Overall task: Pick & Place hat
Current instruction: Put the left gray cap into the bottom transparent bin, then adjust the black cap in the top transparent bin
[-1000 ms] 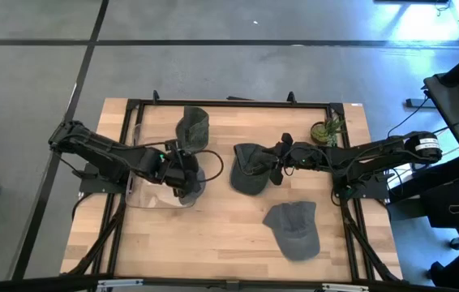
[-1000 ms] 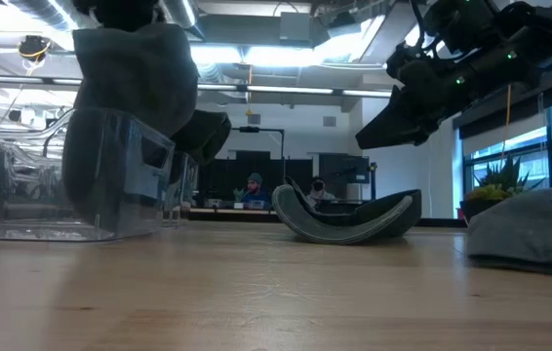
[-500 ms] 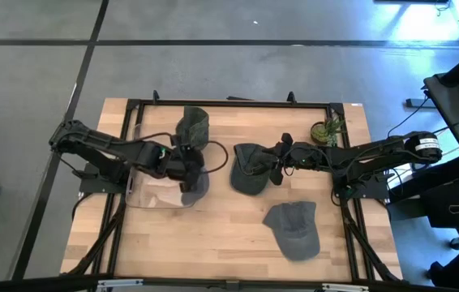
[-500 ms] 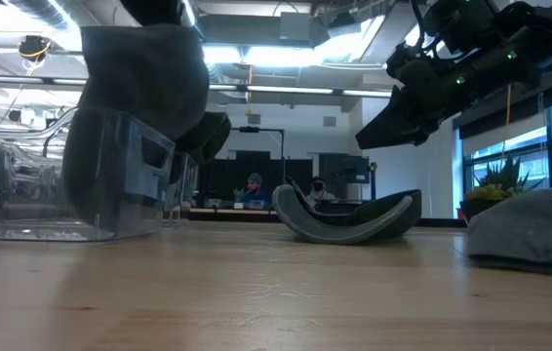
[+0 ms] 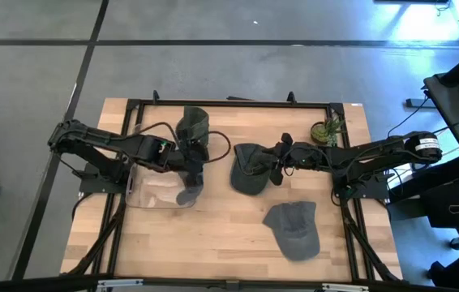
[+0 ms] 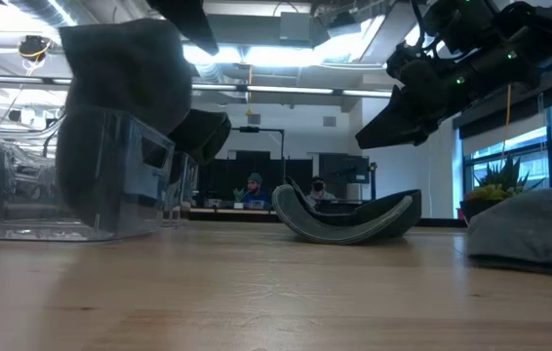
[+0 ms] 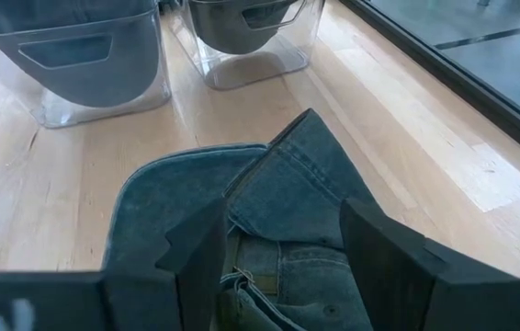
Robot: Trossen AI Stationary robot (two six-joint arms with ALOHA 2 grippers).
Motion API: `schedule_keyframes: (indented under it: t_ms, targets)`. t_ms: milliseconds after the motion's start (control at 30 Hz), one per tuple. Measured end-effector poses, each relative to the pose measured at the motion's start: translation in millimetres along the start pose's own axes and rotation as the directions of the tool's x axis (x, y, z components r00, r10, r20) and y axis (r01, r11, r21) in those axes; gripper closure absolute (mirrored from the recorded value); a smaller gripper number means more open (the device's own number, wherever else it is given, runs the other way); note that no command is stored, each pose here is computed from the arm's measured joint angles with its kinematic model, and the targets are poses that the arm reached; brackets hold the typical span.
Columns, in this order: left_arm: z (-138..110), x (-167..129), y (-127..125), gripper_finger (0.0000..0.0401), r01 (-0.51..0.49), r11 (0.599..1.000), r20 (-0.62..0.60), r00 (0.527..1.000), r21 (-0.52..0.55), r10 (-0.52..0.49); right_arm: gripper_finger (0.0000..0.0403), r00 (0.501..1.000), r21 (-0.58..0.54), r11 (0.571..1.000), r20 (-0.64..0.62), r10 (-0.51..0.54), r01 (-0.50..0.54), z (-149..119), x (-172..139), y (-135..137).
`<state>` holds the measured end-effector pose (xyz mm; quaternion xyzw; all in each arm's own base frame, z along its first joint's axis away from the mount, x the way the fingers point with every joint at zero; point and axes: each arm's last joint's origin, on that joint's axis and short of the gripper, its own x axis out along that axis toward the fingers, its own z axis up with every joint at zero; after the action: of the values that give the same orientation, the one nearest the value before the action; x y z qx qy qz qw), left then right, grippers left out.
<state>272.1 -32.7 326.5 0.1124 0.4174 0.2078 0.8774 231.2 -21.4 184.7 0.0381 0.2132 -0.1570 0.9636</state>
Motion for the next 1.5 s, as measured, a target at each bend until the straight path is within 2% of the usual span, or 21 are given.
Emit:
schedule_keyframes:
  t_ms: [67,133,200,300,367,400,467,533,567,767,833,900,1067,1133,1267,1367,1433,1500]
  targets:
    - [-3,-5,5,0.0233,0.003,0.999,-0.048,0.999,-0.04,-0.005,0.0192,1.0,0.004,1.0,0.0,0.0,0.0,0,0,0]
    - [-10,-21,13,0.0231,0.024,0.992,-0.15,0.988,-0.126,-0.043,0.0192,1.0,0.005,1.0,-0.001,0.001,-0.001,0,0,0]
    - [-22,-38,19,0.023,0.015,0.981,-0.291,0.954,-0.193,-0.072,0.0192,1.0,0.005,1.0,-0.001,0.001,-0.001,0,0,0]
    - [-38,-56,18,0.0232,-0.062,0.97,-0.449,0.892,-0.237,-0.053,0.0192,1.0,0.004,1.0,-0.001,0.001,-0.001,0,0,0]
    - [-50,-53,9,0.0234,0.015,0.957,-0.48,0.863,-0.288,-0.158,0.0192,1.0,0.001,1.0,-0.001,0.0,0.0,0,0,0]
    - [-59,-49,4,0.0234,0.067,0.948,-0.507,0.832,-0.312,-0.225,0.0192,1.0,0.0,1.0,0.0,0.0,0.0,0,0,0]
    - [-73,-38,-6,0.0234,0.092,0.922,-0.575,0.757,-0.375,-0.309,0.0192,1.0,0.001,1.0,0.003,0.0,0.0,0,0,0]
    - [-91,-27,-14,0.0232,0.024,0.922,-0.668,0.682,-0.386,-0.298,0.0192,1.0,0.002,1.0,0.006,-0.001,0.001,1,0,0]
    - [-98,-24,-17,0.0231,-0.001,0.926,-0.695,0.661,-0.378,-0.283,0.0192,1.0,0.0,1.0,0.01,0.0,0.0,1,0,0]
    - [-124,-14,-30,0.0232,-0.06,0.938,-0.778,0.577,-0.343,-0.247,0.0192,1.0,0.008,1.0,0.011,0.001,-0.001,1,0,0]
    - [-126,-12,-32,0.0234,-0.065,0.941,-0.777,0.585,-0.331,-0.233,0.0192,1.0,0.009,1.0,0.012,0.001,-0.001,1,0,0]
    - [-125,-13,-33,0.0234,-0.06,0.944,-0.759,0.612,-0.324,-0.221,0.0192,1.0,0.009,1.0,0.012,0.001,-0.001,1,0,0]
    - [-116,-20,-33,0.0231,-0.041,0.943,-0.73,0.645,-0.329,-0.226,0.0192,1.0,0.01,1.0,0.012,0.001,-0.001,1,0,0]
    - [-108,-24,-32,0.0231,-0.027,0.947,-0.691,0.69,-0.32,-0.214,0.0192,1.0,0.01,1.0,0.012,0.001,-0.001,1,0,0]
    - [-92,-24,-31,0.0233,0.034,0.971,-0.55,0.819,-0.239,-0.164,0.0192,1.0,0.009,1.0,0.015,-0.008,0.008,1,0,0]
    - [-76,-19,-24,0.0234,0.005,0.985,-0.413,0.908,-0.173,-0.077,0.0192,1.0,0.011,1.0,0.022,-0.007,0.007,2,0,0]
    - [-62,-13,-17,0.0234,-0.025,0.987,-0.305,0.952,-0.161,-0.026,0.0192,1.0,0.012,1.0,0.028,-0.007,0.006,3,0,0]
    - [-47,-7,-9,0.0235,-0.004,0.992,-0.217,0.976,-0.126,-0.023,0.0192,1.0,0.012,1.0,0.031,-0.006,0.005,3,0,0]
